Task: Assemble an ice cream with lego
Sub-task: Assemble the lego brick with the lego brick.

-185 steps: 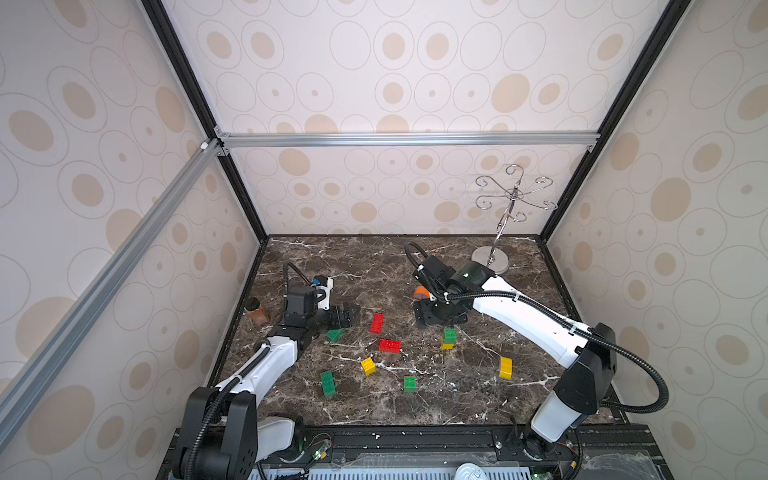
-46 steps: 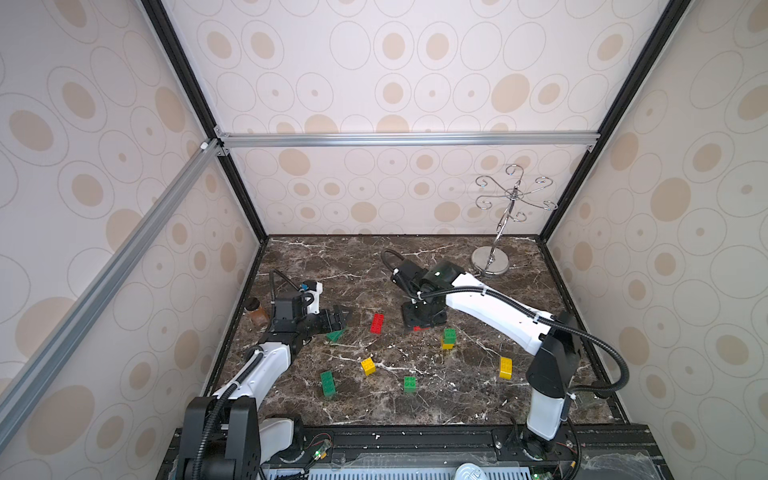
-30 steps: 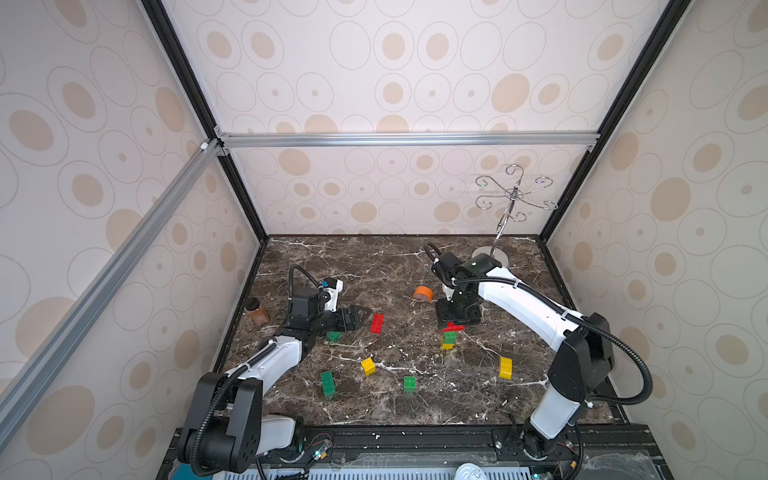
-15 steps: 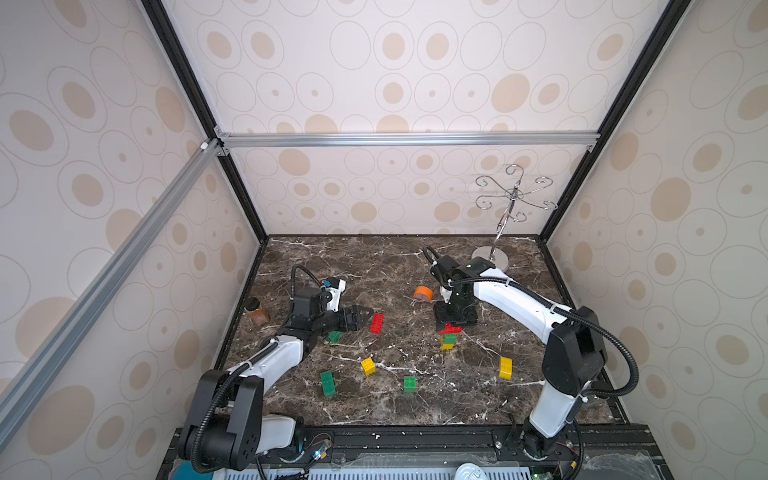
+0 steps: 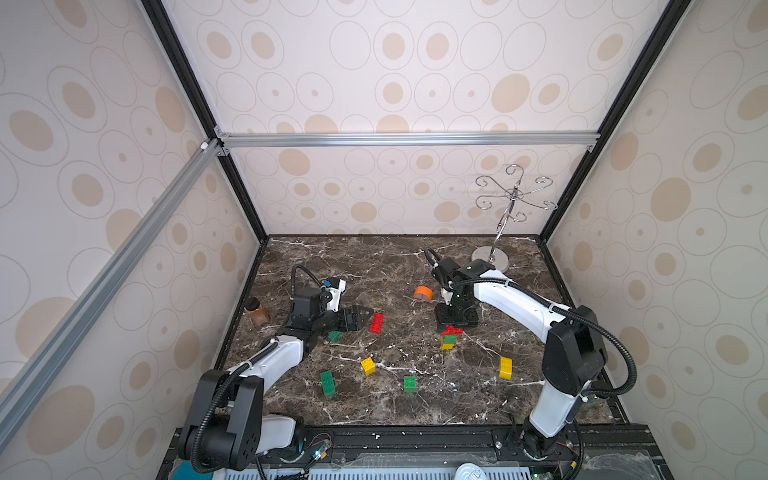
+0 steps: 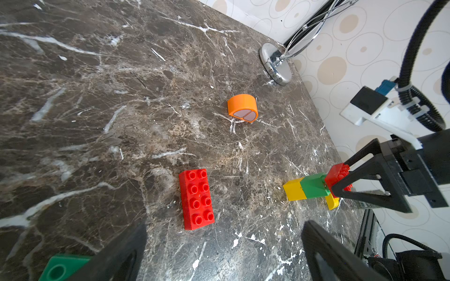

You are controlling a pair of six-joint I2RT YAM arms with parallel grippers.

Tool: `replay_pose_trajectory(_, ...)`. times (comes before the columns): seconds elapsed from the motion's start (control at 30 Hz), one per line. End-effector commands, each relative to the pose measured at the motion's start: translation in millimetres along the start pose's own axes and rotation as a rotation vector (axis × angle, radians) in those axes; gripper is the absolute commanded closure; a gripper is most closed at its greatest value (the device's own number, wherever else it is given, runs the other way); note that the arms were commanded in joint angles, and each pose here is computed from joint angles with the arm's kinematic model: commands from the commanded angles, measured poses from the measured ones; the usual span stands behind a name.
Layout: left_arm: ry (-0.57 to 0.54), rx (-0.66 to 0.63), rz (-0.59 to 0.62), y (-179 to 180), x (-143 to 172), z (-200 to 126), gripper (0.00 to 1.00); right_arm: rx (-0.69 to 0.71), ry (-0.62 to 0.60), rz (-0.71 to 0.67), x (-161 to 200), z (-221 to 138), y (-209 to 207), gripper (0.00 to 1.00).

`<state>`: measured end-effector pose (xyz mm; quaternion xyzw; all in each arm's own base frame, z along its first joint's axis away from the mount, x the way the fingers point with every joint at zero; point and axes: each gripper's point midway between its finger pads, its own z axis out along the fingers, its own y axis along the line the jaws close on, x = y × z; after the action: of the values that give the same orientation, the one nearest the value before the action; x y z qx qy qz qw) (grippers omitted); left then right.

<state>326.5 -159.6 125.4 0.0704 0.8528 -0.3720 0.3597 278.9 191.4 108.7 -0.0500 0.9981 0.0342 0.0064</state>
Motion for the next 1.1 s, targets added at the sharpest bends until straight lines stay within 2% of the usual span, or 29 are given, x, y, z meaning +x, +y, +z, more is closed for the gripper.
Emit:
replay_pose_trajectory(0.0, -0.029, 0.012, 0.021, -6.5, -13.9, 0.2, 0.00, 0.018, 0.044, -0.004, 8.0, 9.7, -5.4, 0.64)
replay_pose_trajectory(0.57, -0.025, 0.000, 0.024, -4.6, -13.2, -0.1, 0.00, 0.045, 0.090, 0.017, 17.1, 31.9, -11.7, 0.64)
replay_pose_trajectory(0.8, -0.030, -0.013, 0.030, -3.6, -14.7, -1.2, 0.00, 0.054, 0.070, 0.058, 20.6, 45.2, -17.1, 0.66)
replay_pose_trajectory(0.93, -0.029, -0.010, 0.033, -4.0, -15.3, -0.8, 0.00, 0.067, 0.097, 0.010, 21.2, 52.1, -17.8, 0.67)
replay_pose_trajectory(1.07, -0.026, -0.012, 0.038, -4.3, -15.7, -1.4, 0.00, 0.063, 0.103, -0.024, 18.7, 42.1, -16.2, 0.66)
